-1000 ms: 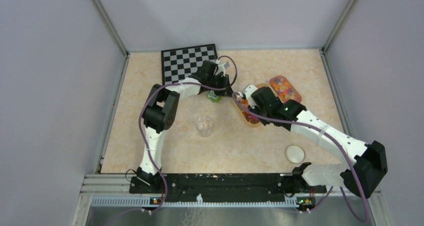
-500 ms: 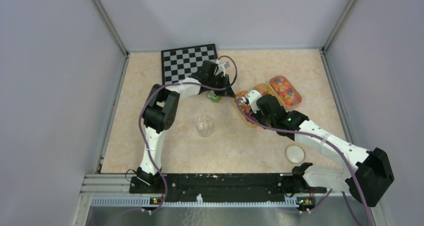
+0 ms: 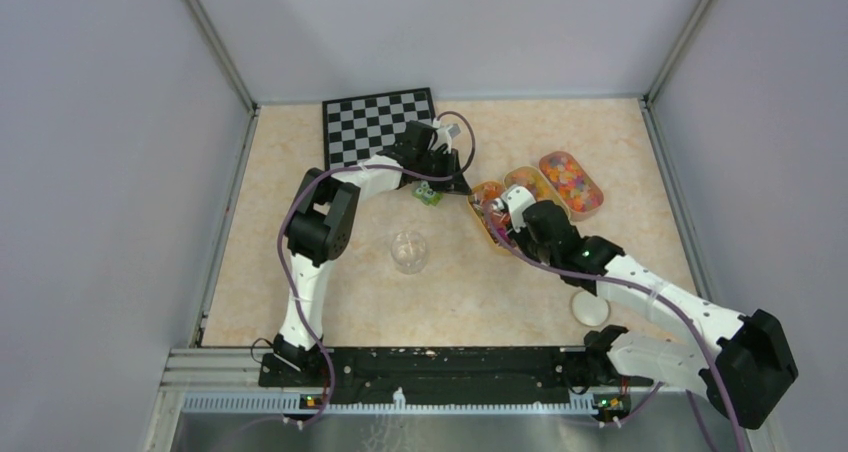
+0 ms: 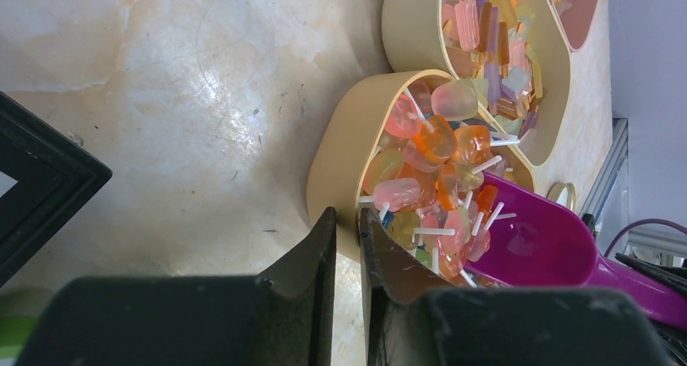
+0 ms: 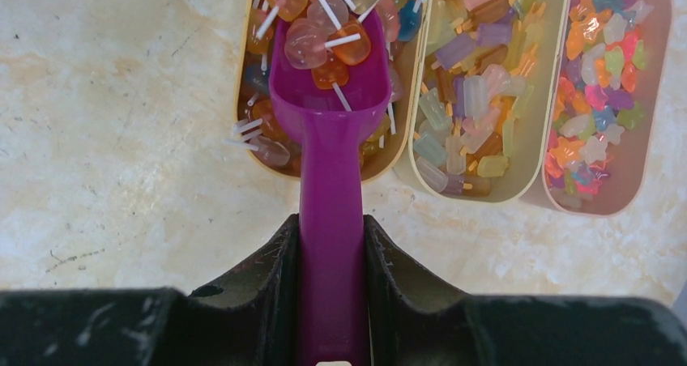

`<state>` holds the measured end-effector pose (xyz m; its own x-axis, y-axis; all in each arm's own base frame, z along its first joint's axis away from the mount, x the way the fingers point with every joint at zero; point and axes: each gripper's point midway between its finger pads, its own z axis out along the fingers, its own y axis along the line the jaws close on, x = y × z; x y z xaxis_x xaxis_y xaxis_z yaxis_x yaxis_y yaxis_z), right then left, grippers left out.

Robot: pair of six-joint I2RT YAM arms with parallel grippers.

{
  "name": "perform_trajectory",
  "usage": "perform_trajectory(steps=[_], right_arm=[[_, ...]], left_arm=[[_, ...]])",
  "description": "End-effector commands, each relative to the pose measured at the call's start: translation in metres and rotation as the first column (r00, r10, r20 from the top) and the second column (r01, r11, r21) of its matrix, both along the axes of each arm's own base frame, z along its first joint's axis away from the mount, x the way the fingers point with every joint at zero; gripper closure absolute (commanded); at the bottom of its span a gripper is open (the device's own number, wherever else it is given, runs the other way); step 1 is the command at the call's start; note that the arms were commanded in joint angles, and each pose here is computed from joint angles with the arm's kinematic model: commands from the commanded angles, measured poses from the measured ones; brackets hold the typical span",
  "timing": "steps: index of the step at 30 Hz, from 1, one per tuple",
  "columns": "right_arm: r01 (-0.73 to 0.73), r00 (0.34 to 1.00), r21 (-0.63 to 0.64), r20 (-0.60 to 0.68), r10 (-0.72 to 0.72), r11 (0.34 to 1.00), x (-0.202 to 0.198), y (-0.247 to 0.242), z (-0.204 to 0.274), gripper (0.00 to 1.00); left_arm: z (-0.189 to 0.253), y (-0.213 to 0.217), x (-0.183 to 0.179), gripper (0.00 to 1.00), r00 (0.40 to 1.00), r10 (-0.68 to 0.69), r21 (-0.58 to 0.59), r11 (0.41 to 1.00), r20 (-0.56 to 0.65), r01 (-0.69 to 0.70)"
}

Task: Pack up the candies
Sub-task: Scoop the fake candies from the storage box.

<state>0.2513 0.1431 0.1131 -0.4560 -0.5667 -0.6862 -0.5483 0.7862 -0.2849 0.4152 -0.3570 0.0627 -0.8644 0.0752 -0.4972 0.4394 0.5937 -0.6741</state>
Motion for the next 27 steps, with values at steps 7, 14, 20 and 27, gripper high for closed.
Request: perform_trajectory(steps=[7,14,20,27], right_arm=[[0.059,0.994,0.137,0.08,-0.07,0.989,-0.002,-0.003,0.007,1.0],[0.035,0.992,0.173,0.112,-0.055,0.984,-0.005,-0.002,0.012,1.0],[0.026,0.99,0.185,0.133,-0.051,0.982,-0.008,-0.004,0.015,1.0],[0.001,0.979,0.226,0.197,-0.047,0.974,-0.009,-0.004,0.028,1.0]], left_arm=[[-0.011,-0.003,-0.01,0.8,1.0,-0.024,0.042,0.999,-0.013,0.025],[-0.011,-0.002,-0.01,0.8,1.0,-0.022,0.044,0.999,-0.014,0.023],[-0.009,-0.003,-0.011,0.76,1.0,-0.026,0.044,0.999,-0.015,0.027],[-0.005,-0.004,-0.012,0.73,0.999,-0.03,0.036,0.999,-0.015,0.03]])
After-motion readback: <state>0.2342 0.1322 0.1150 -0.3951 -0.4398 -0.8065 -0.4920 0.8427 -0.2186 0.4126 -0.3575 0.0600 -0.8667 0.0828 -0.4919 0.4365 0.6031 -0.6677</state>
